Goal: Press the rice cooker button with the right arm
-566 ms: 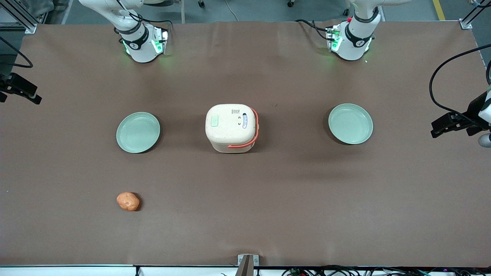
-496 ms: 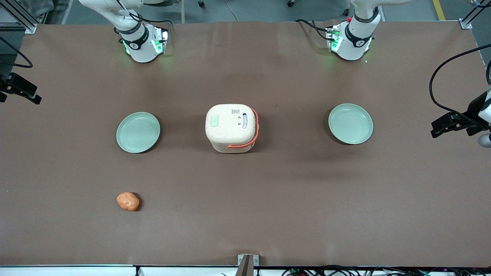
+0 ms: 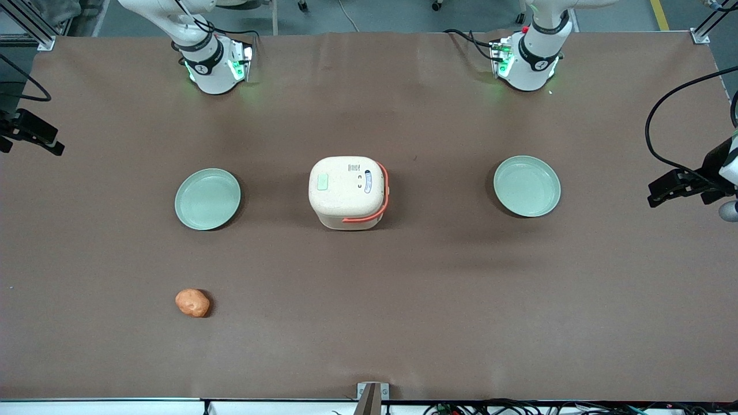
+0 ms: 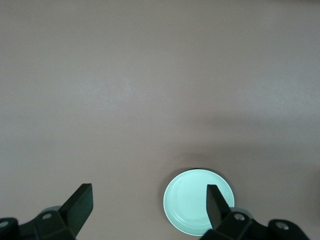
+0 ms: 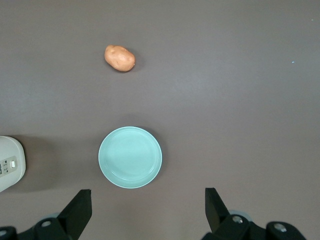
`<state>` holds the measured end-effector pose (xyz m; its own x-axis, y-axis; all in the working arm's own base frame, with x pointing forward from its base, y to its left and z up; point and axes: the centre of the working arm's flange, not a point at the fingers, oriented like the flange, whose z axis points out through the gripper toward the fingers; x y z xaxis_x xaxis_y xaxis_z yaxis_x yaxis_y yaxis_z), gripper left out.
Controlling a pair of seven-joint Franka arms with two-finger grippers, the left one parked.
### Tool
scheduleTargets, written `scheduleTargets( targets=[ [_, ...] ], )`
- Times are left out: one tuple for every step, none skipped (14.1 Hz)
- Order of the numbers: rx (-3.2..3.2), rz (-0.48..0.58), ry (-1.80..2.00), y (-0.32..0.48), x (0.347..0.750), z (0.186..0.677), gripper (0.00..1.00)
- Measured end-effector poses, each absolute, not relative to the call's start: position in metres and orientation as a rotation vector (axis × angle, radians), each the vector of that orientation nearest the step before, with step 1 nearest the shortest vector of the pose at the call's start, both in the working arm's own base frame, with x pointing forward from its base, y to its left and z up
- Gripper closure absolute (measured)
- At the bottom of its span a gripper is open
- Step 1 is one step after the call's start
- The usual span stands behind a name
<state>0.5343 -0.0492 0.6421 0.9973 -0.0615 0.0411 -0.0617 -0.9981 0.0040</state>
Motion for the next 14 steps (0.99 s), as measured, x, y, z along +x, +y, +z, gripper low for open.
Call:
scheduleTargets(
  targets=[
    [3.136,0.062,-0.068,-0.040,0.535,0.641,0.07],
    [3.138,0.056,-0.023,-0.024,0.537,0.639,0.20],
    [3.139,0.044,0.036,-0.004,0.539,0.635,0.31],
    [3.142,0.026,0.106,0.021,0.541,0.628,0.42],
    [3.153,-0.001,0.176,0.048,0.544,0.619,0.52],
    [3.177,-0.032,0.235,0.074,0.548,0.608,0.64],
    [3.208,-0.060,0.285,0.097,0.551,0.595,0.74],
    [3.228,-0.074,0.328,0.116,0.556,0.584,0.85],
    [3.233,-0.078,0.372,0.136,0.560,0.572,0.94],
    [3.230,-0.081,0.409,0.158,0.563,0.560,0.96],
    [3.227,-0.089,0.422,0.181,0.564,0.547,0.97],
    [3.224,-0.098,0.427,0.206,0.564,0.535,0.97],
    [3.220,-0.108,0.427,0.231,0.561,0.523,0.97],
    [3.218,-0.123,0.409,0.255,0.556,0.512,0.99]
  ],
)
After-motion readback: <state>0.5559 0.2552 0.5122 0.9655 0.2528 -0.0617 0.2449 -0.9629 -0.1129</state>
